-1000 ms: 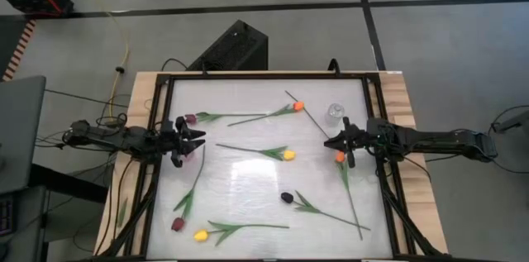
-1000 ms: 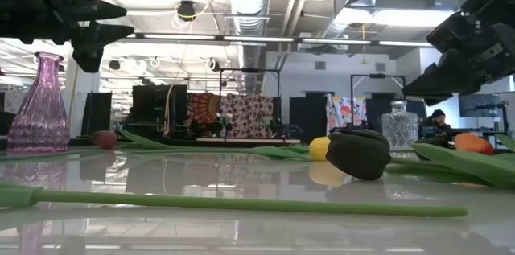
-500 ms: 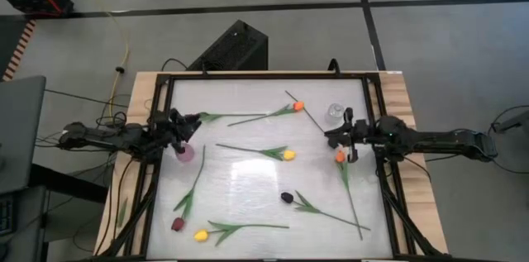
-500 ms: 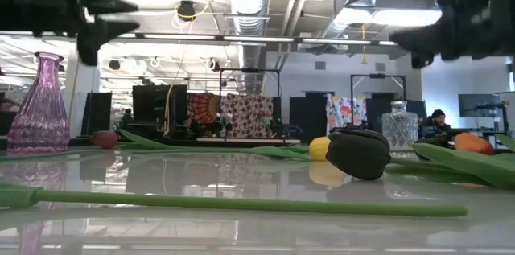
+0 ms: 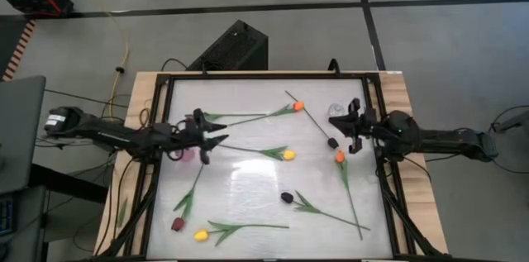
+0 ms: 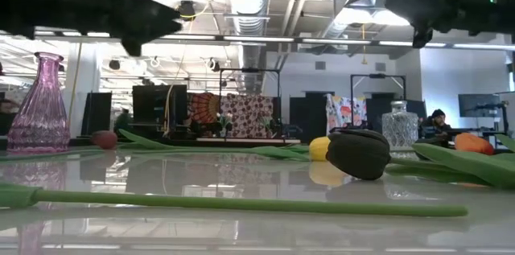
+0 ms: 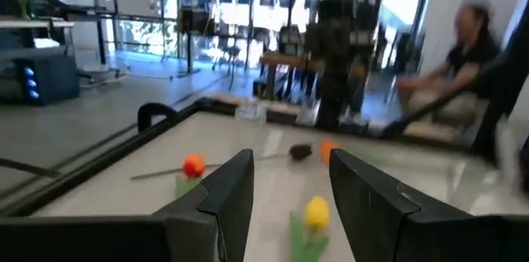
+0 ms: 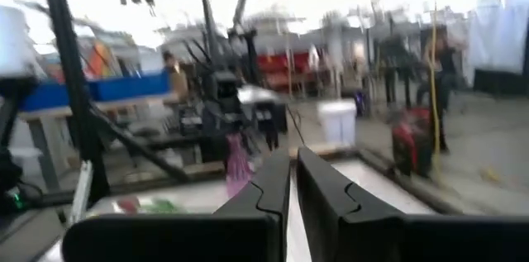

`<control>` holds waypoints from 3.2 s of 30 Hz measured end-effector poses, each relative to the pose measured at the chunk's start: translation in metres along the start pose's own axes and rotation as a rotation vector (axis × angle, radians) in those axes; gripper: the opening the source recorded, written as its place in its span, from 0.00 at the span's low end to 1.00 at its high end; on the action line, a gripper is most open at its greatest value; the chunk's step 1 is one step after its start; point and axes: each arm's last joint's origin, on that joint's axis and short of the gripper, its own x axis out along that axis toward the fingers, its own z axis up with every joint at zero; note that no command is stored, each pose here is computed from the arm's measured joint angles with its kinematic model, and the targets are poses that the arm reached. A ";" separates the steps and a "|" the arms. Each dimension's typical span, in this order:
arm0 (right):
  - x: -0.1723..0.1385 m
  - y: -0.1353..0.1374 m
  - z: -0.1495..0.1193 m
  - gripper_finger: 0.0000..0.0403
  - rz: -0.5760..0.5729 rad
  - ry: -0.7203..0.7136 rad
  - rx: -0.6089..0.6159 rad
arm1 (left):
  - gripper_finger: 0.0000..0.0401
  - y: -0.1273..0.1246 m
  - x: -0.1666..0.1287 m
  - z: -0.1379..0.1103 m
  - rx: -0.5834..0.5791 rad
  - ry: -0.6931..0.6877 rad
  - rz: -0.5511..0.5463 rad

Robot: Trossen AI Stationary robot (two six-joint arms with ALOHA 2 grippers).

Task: Sort flowers into vase by color
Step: Put the top black tulip into the purple vase

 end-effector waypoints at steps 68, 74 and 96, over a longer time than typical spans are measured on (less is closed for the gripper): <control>0.170 -0.116 -0.086 0.11 -0.633 1.631 0.206 | 0.37 -0.020 0.065 0.001 0.351 0.150 -0.046; 0.189 -0.119 -0.056 0.06 -0.690 1.525 0.132 | 0.37 -0.020 0.065 0.001 0.333 0.150 -0.044; 0.240 0.003 0.067 0.04 -0.356 0.793 -0.768 | 0.37 -0.012 0.060 0.001 0.290 0.213 0.199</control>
